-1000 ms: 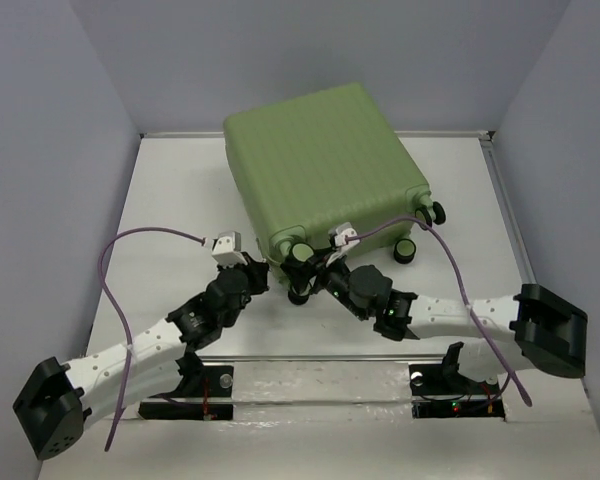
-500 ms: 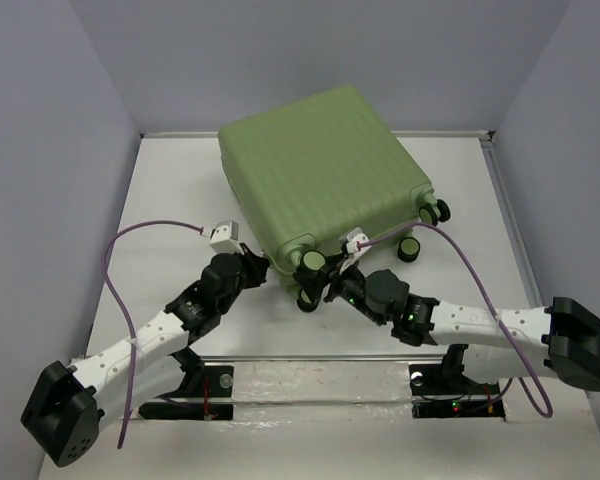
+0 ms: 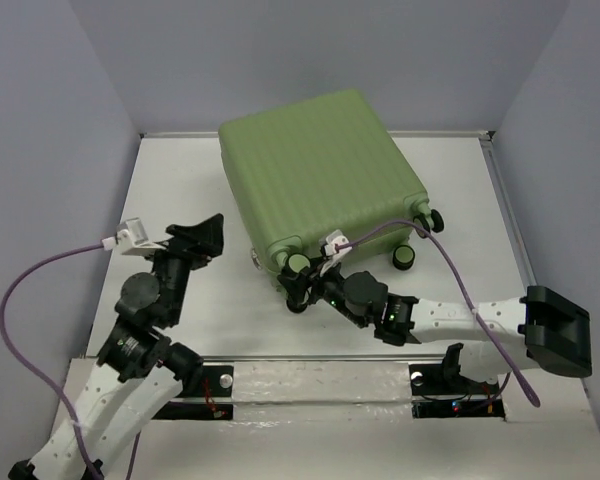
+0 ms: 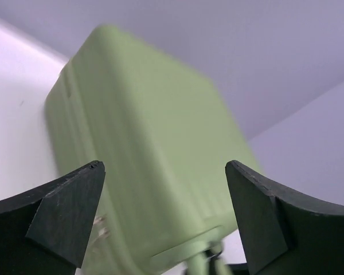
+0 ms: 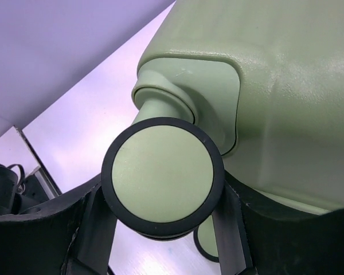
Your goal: Pack the luggage
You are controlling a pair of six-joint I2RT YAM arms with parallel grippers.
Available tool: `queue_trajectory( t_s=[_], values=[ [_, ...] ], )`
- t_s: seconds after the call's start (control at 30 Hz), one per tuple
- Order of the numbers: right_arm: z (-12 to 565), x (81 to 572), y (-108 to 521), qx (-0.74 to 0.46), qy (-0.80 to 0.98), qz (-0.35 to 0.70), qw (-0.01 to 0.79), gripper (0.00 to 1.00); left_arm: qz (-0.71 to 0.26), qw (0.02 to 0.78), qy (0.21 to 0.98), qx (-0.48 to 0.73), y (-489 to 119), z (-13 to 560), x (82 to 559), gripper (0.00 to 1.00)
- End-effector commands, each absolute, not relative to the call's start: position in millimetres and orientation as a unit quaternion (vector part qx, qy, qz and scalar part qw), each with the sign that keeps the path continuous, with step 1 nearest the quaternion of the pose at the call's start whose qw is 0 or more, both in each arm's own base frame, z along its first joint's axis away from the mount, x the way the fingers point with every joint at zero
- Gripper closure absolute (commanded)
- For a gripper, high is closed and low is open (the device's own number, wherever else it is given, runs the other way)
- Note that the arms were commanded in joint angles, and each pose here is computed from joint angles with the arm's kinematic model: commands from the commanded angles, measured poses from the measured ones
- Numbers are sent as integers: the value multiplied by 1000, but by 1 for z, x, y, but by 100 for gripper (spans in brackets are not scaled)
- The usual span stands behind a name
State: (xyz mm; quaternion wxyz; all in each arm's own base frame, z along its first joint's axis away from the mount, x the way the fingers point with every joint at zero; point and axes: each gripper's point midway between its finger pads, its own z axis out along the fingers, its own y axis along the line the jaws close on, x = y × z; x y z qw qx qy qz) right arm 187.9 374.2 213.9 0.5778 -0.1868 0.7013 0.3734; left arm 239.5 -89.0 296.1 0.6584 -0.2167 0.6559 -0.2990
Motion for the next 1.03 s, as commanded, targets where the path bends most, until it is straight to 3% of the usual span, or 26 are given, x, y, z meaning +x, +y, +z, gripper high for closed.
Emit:
queue_trajectory(
  t_s=[0.0,0.07,0.1,0.17,0.2,0.27,0.43,0.73,1.0],
  values=[
    [271,145,421,-218,643,461,571,93,-312,684,631,-193,-78,356,217,1],
    [265,137,431,-237,648,445,571,93,-337,683,629,-156,-88,374,207,1],
    [264,137,433,-240,652,434,573,87,-344,683,628,-146,-91,378,204,1],
    [267,144,432,-243,670,404,573,57,-357,683,625,-127,-94,388,194,1],
    [268,149,427,-234,681,386,577,30,-356,683,626,-124,-93,389,193,1],
    [281,153,407,-229,695,361,578,0,-355,683,627,-118,-91,391,188,1],
    [310,153,334,-220,714,313,587,0,-376,696,608,-72,-96,409,169,1],
    [406,151,202,-120,643,342,674,0,-369,735,567,-44,-90,442,160,1],
    [391,160,170,-71,650,314,688,0,-355,726,587,-50,-91,422,169,1]
  ],
)
